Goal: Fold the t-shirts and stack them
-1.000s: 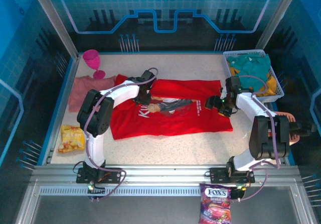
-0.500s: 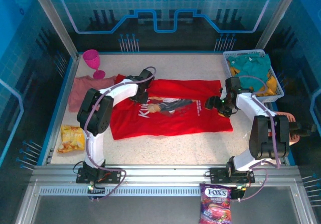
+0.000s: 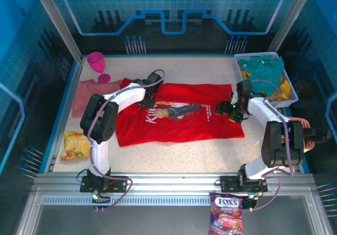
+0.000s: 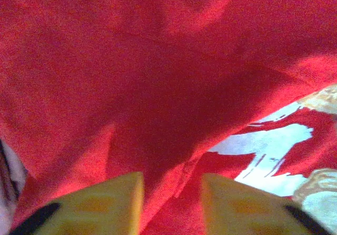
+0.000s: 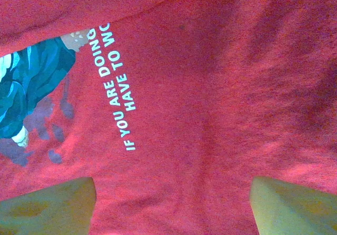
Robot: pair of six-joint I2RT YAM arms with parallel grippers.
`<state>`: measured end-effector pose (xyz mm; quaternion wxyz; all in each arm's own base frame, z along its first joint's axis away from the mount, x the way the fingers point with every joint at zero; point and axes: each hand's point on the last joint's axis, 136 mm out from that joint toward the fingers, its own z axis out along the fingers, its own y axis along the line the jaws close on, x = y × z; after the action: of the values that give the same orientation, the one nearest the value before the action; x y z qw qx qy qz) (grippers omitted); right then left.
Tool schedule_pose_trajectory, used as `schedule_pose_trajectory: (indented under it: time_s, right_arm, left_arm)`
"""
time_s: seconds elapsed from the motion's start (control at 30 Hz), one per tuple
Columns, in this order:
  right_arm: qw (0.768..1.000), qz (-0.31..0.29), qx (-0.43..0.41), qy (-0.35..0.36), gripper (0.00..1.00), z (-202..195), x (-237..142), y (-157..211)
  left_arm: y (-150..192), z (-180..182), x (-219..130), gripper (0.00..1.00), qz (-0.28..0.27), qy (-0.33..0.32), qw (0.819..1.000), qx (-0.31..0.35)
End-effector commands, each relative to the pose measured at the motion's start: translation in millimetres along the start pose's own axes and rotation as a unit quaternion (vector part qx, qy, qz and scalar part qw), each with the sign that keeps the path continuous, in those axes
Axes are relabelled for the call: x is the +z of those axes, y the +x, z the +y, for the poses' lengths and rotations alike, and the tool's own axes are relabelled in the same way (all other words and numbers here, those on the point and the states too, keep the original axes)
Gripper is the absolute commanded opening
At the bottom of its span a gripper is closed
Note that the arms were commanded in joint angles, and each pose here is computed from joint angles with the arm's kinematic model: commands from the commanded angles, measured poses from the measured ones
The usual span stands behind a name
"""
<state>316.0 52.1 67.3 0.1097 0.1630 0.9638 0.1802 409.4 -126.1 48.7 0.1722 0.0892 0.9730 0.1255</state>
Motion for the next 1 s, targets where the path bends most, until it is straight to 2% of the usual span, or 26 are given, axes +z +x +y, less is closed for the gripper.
schedule_pose_trajectory:
  time_s: [0.0,0.2,0.4,0.53,0.73,0.97]
  right_arm:
    - [1.0,0.01,-0.002,-0.01,0.77,3,5,5]
    - [1.0,0.011,-0.003,-0.01,0.77,3,4,5]
    - [1.0,0.013,-0.003,-0.01,0.77,3,6,6]
    - [1.0,0.014,-0.002,-0.011,0.77,3,6,6]
    - [1.0,0.014,-0.003,-0.015,0.76,4,6,6]
    - [1.0,0.018,-0.004,-0.023,0.74,7,7,6]
  left_arm:
    - [14,8,-2,0.45,0.015,-0.025,1.0,-0.005]
    - [19,19,10,0.46,0.029,-0.062,0.998,-0.008]
    - [5,30,12,0.29,0.026,-0.072,0.997,-0.008]
    - [-7,40,9,0.25,0.019,-0.085,0.996,0.005]
    - [-23,54,10,0.25,0.013,-0.088,0.996,0.009]
    - [-32,60,27,0.33,0.017,-0.103,0.994,0.028]
